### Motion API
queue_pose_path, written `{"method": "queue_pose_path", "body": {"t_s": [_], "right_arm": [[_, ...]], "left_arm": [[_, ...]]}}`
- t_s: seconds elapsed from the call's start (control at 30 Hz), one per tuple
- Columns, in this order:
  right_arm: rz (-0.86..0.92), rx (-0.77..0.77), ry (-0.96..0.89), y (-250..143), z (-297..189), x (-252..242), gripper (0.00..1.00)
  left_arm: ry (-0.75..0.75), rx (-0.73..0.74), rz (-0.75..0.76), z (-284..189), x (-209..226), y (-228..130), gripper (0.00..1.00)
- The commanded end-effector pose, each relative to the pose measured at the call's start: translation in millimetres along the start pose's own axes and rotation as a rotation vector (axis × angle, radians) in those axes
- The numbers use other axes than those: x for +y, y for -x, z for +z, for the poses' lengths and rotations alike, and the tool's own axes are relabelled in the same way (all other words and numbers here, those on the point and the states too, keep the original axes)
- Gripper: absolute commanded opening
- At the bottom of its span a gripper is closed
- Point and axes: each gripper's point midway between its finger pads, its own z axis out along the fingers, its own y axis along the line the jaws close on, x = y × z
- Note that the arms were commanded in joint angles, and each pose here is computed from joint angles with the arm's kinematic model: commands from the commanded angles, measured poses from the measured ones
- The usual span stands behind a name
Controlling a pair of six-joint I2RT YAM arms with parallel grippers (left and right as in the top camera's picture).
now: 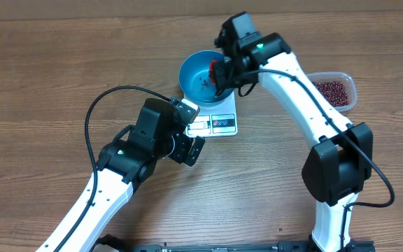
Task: Scoop item into bowl and weigh 150g on scale
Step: 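Tilt the scoop with the right gripper, pouring beans into the bowl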
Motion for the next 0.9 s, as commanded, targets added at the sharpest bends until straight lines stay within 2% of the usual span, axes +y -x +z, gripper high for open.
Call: {"method": "queue_pose_path", "body": {"t_s": [0.0,0.2,0.87], "right_arm": [[-0.024,-0.068,-0.155,14,-7,-13,0.04],[-0.073,-0.094,-0.250,15,-10,-10,0.04],[-0.114,-0.129,-0.241,20,-26,5,0.04]], "left_arm": [[0.011,-0.017,0.007,-3,3,8,1.00],[0.011,-0.017,0.007,-3,3,8,1.00],[0.011,-0.017,0.007,-3,3,8,0.99]]}}
